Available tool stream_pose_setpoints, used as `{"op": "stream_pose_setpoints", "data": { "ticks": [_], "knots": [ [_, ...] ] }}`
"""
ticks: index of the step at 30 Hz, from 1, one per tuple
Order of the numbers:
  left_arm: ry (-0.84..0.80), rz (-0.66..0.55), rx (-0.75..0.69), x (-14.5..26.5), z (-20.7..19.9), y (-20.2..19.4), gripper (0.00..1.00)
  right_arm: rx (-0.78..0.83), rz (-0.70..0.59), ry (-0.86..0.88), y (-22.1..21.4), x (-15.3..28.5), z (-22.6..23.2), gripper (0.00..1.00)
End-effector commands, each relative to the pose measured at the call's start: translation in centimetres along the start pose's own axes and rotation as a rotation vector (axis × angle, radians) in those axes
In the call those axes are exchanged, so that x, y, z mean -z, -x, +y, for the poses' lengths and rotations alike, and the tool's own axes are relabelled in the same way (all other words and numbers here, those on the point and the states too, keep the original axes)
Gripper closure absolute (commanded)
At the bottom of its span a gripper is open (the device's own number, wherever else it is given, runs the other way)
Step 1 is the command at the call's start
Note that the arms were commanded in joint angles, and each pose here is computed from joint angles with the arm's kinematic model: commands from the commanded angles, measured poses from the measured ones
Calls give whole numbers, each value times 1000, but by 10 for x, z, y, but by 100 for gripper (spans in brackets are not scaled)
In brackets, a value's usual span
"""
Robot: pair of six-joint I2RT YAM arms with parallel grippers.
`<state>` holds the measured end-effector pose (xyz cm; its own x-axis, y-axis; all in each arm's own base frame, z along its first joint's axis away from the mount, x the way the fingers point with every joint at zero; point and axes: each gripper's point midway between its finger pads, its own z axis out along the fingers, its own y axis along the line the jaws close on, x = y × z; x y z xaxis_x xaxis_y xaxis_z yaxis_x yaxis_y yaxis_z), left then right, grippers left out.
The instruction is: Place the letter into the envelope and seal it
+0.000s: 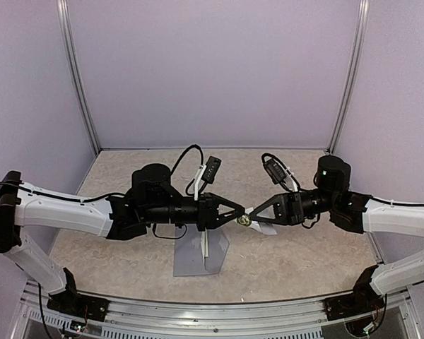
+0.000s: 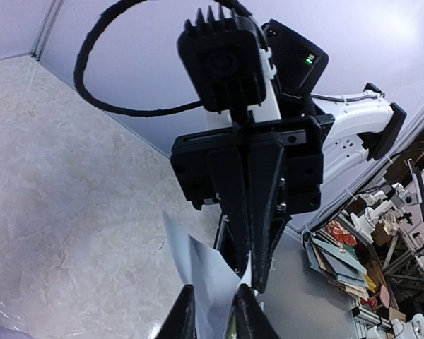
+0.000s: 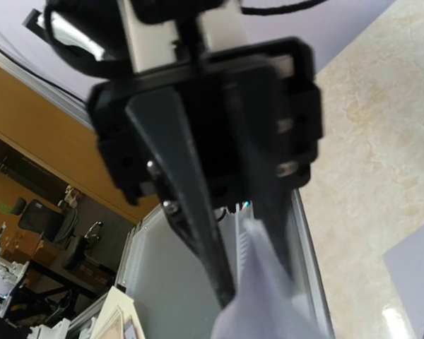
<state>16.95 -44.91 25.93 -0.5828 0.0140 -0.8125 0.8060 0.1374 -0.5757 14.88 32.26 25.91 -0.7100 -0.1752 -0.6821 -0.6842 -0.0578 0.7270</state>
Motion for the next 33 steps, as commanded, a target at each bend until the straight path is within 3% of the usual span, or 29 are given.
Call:
{"op": "stream_pose_setpoints", "data": {
  "ticks": [1,6,14,15,22,33],
  "knots": [
    [28,-52,-4,5,3,10,72,38,-23,-15,6,1,8,100],
    [-13,-58,45,8,0,3,61,22,-48,-70,11,0,-3,100],
    [-43,-50,81,10,-2,-7,55,11,-58,-92,14,0,-8,100],
    [-45,-52,80,10,-2,-7,58,10,-56,-91,13,-1,-8,100],
    [-63,-53,79,9,-4,-7,99,12,-50,-47,11,0,1,100],
    [-60,-95,63,9,-5,2,100,58,-30,90,1,4,31,100]
  ]
}}
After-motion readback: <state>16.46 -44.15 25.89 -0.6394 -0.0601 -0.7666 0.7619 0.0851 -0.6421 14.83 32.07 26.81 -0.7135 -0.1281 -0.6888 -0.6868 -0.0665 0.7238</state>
